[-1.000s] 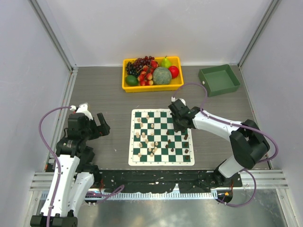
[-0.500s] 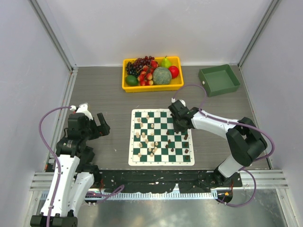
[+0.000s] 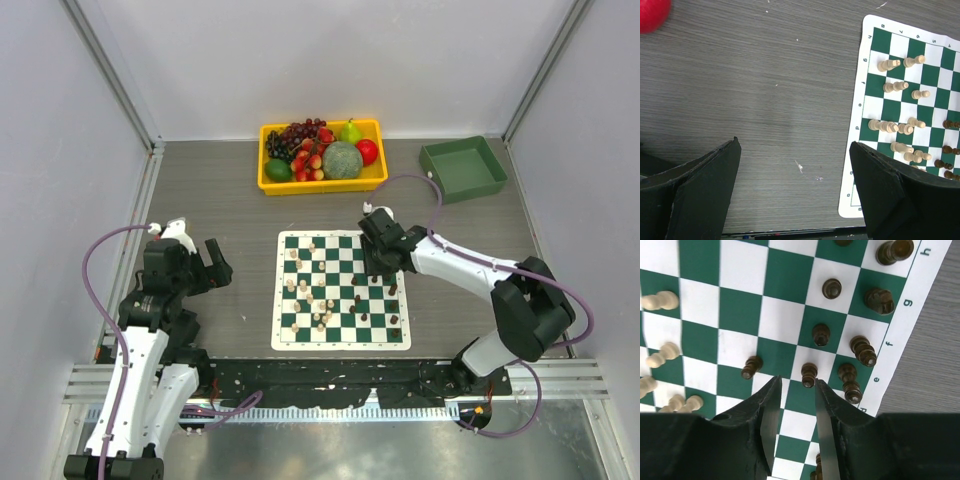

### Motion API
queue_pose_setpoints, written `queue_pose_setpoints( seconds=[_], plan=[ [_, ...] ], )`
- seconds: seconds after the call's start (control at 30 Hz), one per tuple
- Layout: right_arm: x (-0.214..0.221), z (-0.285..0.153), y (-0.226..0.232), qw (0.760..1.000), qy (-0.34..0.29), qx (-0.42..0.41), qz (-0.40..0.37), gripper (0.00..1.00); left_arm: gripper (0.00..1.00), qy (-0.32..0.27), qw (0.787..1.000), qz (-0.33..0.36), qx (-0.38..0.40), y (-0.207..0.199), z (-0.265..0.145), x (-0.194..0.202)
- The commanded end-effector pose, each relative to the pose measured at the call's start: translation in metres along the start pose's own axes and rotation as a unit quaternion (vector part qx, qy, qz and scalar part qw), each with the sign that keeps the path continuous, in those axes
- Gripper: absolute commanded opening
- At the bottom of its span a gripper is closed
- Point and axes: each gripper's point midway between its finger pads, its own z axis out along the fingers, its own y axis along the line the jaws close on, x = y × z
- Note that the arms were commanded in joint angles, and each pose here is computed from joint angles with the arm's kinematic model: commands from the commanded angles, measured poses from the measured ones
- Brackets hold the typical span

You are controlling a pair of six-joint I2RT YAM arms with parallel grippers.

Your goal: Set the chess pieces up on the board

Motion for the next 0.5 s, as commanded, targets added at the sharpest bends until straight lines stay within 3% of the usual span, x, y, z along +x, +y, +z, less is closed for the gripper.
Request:
queue_pose_setpoints(
  seconds=[0.0,0.47],
  plan=[
    [-0.033,-0.026,0.024,0.998,-0.05,-0.046,0.0,0.4,0.98,-0.017,1.0,0.0,0.007,-0.004,-0.005,-0.01],
    [-0.008,0.003,0.053,0.998,0.006,-0.062,-0.023,0.43,0.98,-0.018,1.0,-0.002,0.009,-0.004,-0.007,-0.008]
  ],
)
